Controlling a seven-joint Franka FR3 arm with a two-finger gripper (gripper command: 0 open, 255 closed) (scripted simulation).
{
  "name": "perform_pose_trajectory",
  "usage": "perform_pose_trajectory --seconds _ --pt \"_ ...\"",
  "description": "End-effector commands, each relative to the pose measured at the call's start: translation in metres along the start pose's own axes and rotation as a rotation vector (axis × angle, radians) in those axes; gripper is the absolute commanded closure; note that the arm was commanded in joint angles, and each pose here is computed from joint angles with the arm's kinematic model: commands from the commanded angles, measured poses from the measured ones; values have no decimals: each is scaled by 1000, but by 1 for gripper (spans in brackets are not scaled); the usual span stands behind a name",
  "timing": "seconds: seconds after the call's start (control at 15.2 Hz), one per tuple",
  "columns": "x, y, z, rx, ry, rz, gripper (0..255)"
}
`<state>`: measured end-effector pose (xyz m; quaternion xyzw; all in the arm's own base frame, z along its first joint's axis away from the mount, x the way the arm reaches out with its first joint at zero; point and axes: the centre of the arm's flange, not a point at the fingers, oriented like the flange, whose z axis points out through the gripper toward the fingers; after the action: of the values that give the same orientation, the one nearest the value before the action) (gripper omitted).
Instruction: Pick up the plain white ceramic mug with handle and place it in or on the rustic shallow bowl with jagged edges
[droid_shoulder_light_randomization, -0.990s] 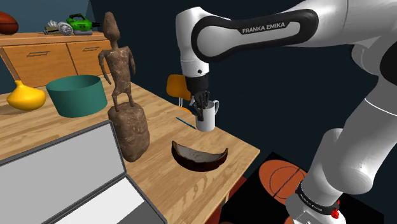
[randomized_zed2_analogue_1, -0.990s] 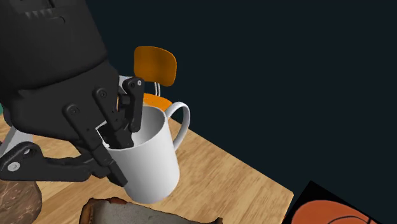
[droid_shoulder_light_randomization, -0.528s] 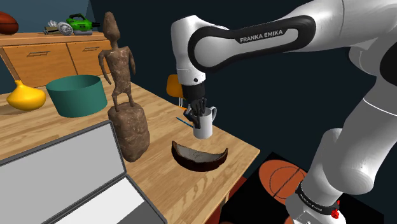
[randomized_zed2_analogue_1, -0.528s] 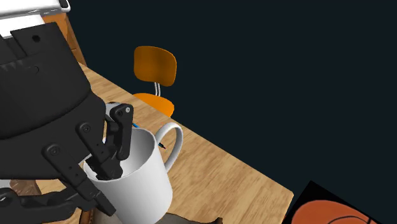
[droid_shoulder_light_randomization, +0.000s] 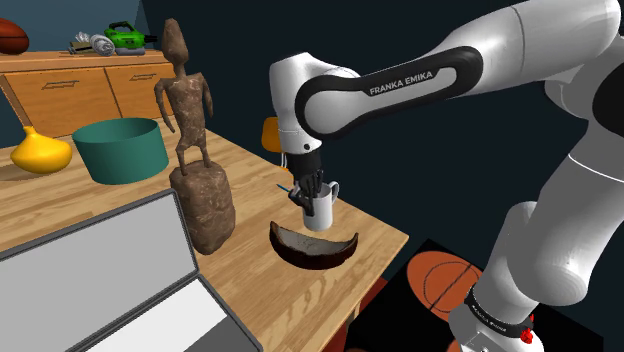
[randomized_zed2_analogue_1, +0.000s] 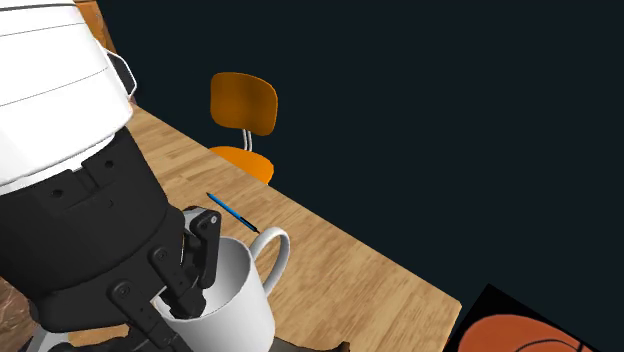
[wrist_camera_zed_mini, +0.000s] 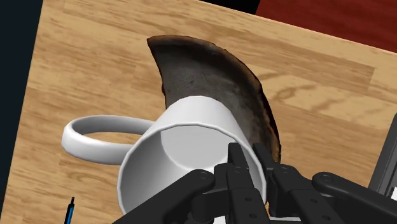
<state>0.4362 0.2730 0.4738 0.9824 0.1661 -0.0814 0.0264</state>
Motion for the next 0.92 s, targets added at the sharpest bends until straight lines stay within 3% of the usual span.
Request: perform_pose_trajectory --seconds 0.0,0.2,0.66,0.73,0.86 --pt "1 1 10 0 1 0 255" --pt "4 0 25 0 1 0 255" --pt "4 0 25 0 1 0 255" --pt "4 0 25 0 1 0 0" --pt "4 0 25 0 1 0 0"
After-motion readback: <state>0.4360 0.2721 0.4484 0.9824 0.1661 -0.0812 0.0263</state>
